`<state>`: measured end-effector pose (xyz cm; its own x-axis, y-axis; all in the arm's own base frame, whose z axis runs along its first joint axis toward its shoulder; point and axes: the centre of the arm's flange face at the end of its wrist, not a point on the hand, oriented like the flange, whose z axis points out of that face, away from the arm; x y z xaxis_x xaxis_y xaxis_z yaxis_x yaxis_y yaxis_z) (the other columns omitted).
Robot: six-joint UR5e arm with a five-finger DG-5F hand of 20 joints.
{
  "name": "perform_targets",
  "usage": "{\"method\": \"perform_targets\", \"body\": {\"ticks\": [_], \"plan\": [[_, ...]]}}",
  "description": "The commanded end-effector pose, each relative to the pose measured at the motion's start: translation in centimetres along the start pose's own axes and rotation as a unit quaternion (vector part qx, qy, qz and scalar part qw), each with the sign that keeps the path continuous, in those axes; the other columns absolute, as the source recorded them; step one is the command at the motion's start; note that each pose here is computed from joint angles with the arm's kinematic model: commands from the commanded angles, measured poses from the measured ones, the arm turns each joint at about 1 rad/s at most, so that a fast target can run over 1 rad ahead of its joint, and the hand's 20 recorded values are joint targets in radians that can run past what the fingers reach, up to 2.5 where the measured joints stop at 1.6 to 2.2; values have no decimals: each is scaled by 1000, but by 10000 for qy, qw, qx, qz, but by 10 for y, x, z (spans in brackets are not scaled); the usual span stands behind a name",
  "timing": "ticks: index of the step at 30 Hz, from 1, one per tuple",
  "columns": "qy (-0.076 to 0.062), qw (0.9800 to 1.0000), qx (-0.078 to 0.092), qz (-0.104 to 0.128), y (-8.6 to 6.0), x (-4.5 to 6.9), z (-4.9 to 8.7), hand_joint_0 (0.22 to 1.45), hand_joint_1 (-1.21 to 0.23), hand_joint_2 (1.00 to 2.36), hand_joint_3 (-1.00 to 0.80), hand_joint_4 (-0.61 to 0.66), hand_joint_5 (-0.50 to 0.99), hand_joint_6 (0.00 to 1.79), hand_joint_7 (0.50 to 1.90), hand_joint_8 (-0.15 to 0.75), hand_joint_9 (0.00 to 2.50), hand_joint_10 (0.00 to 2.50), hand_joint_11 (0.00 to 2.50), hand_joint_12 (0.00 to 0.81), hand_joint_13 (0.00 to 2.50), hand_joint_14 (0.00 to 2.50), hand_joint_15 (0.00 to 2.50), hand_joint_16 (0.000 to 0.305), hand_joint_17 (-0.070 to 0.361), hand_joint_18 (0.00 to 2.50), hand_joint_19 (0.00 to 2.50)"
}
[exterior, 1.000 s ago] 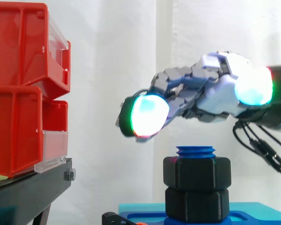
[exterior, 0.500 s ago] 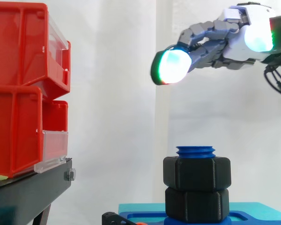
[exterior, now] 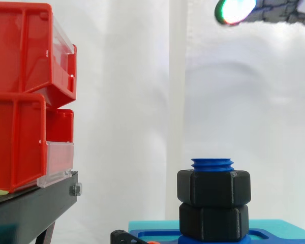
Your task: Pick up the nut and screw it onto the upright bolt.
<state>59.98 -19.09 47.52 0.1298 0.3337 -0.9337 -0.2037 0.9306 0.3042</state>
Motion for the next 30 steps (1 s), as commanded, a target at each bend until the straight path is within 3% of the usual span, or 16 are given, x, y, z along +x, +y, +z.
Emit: {"method": "perform_targets", "body": {"ticks": [1, 3, 4, 6, 8, 10, 11, 13, 14, 16, 18, 20, 21, 22, 23, 30], "plan": [[202, 9984, 464, 261, -1, 51, -52, 462, -381, 1000, -500, 171, -276, 501, 571, 226, 0, 0, 0, 368, 0, 0, 0, 52, 117, 0, 0], [102, 9973, 610, 388, 5, 55, -64, 463, -379, 1000, -500, 188, -278, 500, 560, 240, 0, 0, 0, 377, 0, 0, 0, 54, 121, 0, 0], [-23, 9962, 712, 507, 7, 57, -68, 465, -380, 1000, -500, 194, -280, 501, 549, 249, 0, 0, 0, 381, 0, 0, 0, 55, 124, 0, 0], [-148, 9943, 787, 701, 6, 59, -67, 464, -375, 1000, -500, 224, -282, 500, 542, 264, 0, 0, 0, 390, 0, 0, 0, 57, 128, 0, 0], [-294, 9856, 909, 1393, 6, 59, -65, 440, -337, 1000, -500, 270, -286, 500, 543, 306, 0, 0, 0, 414, 0, 0, 0, 62, 139, 0, 0], [-383, 9797, 1005, 1693, 5, 59, -65, 431, -269, 1000, -500, 285, -298, 500, 557, 315, 0, 0, 0, 422, 0, 0, 0, 64, 144, 0, 0], [-452, 9749, 1075, 1895, 5, 59, -64, 430, -265, 1000, -500, 296, -300, 500, 551, 319, 0, 0, 0, 426, 0, 0, 0, 64, 145, 0, 0], [-560, 9683, 1192, 2122, 4, 59, -64, 428, -254, 1000, -500, 322, -300, 500, 544, 332, 0, 0, 0, 435, 0, 0, 0, 66, 149, 0, 0], [-560, 9683, 1192, 2122, 4, 59, -64, 428, -253, 1000, -500, 325, -300, 500, 539, 332, 0, 0, 0, 435, 0, 0, 0, 66, 149, 0, 0], [-903, 9444, 1495, 2787, -1, 57, -65, 428, -253, 1000, -500, 325, -300, 500, 533, 340, 0, 0, 0, 439, 0, 0, 0, 67, 151, 0, 0], [-1124, 9241, 1669, 3249, -5, 56, -67, 433, -264, 1000, -500, 316, -300, 500, 535, 340, 0, 0, 0, 437, 0, 0, 0, 66, 149, 0, 0], [-1215, 9119, 1768, 3499, -7, 57, -69, 436, -271, 1000, -500, 311, -300, 500, 539, 339, 0, 0, 0, 435, 0, 0, 0, 66, 149, 0, 0], [-1256, 9015, 1851, 3705, -8, 58, -71, 438, -277, 1000, -500, 310, -300, 500, 539, 338, 0, 0, 0, 434, 0, 0, 0, 66, 149, 0, 0], [-1245, 8973, 1885, 3792, -7, 59, -72, 440, -283, 1000, -500, 309, -300, 500, 542, 336, 0, 0, 0, 433, 0, 0, 0, 66, 149, 0, 0], [-1127, 8840, 2089, 4027, -8, 64, -78, 440, -283, 1000, -500, 309, -300, 500, 542, 336, 0, 0, 0, 433, 0, 1, 0, 66, 149, 0, 0], [-946, 8846, 2247, 3975, -8, 68, -83, 426, -309, 1000, -500, 296, -287, 501, 568, 347, 0, 0, 0, 446, 0, 0, 0, 68, 154, 0, 0]]}}
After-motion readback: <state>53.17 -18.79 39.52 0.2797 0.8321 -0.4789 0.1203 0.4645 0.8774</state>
